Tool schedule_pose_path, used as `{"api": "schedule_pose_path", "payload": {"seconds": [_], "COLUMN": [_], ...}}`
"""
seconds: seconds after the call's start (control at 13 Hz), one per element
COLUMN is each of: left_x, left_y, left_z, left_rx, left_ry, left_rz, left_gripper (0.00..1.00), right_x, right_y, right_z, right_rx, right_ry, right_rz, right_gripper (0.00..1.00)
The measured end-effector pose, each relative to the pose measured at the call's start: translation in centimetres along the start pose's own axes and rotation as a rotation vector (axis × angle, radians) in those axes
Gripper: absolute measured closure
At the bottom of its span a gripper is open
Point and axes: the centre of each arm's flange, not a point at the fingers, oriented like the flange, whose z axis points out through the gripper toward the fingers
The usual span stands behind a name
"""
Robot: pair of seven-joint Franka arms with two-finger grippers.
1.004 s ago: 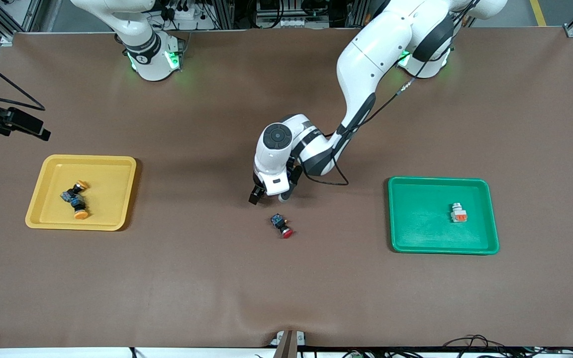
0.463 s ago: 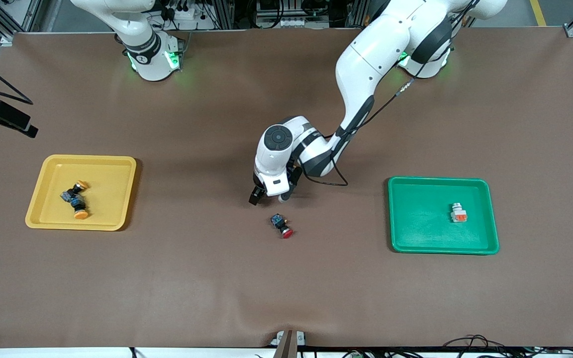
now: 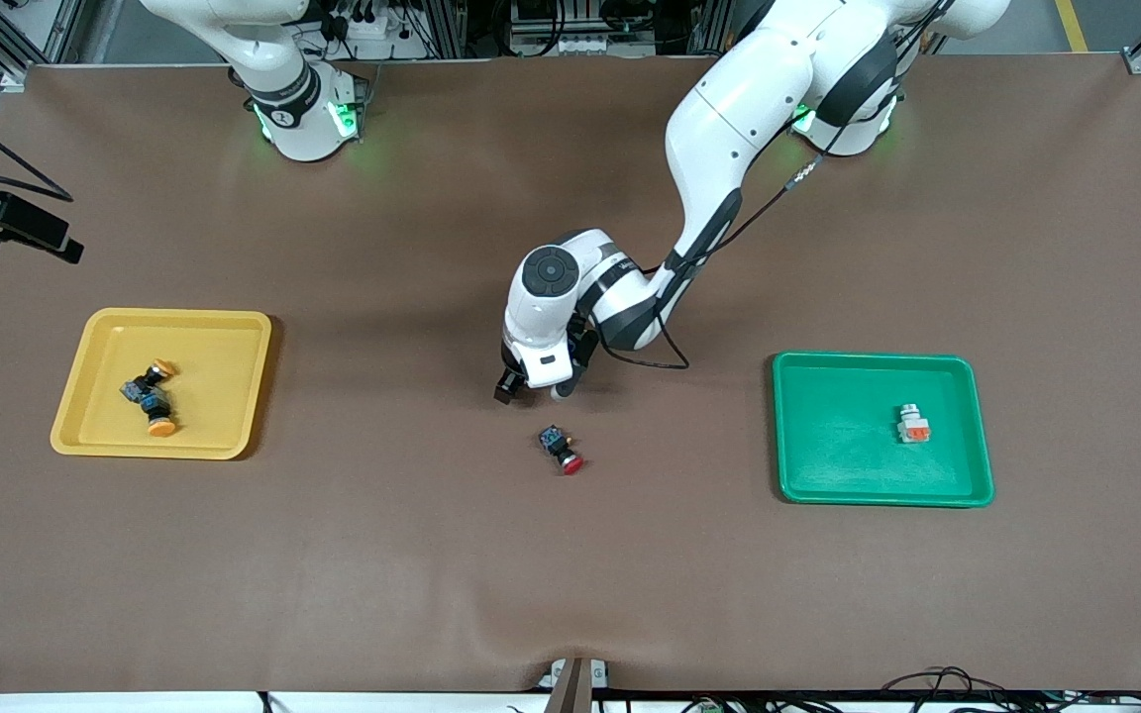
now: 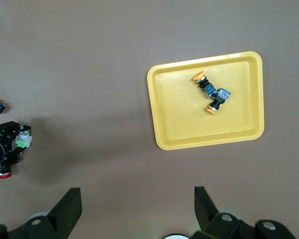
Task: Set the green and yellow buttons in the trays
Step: 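Lower the left gripper and grasp the green-capped button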
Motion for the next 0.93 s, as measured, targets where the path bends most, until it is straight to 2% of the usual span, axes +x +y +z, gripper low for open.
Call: {"api": "schedule_pose_path", "payload": {"seconds": [0.15, 0.46, 0.69, 0.93], "left_x": [0.2, 3.1, 6.8, 11.3], "left_y": [0.8, 4.1, 6.4, 7.5], "left_z": [-1.2, -7.3, -14.2, -18.3], "left_rx": [-0.01, -0.011, 0.008, 0.045], "left_ry": [0.004, 0.045, 0.081, 0.112], "left_rz": [-0.004, -0.045, -0.051, -0.002], "left_gripper": [0.33, 0.33, 0.33, 0.33], "right_x": [-0.1, -0.4, -0.7, -0.6], "right_y": [0.0, 0.0, 0.0, 0.0], "right_z": [0.1, 0.3, 0.4, 0.4], "right_rx": [-0.001, -0.004, -0.007, -0.007], "right_ry": [-0.008, -0.037, -0.057, -0.055], "right_rz": [0.0, 0.0, -0.001, 0.0], "right_gripper": [0.0, 0.0, 0.0, 0.0]}}
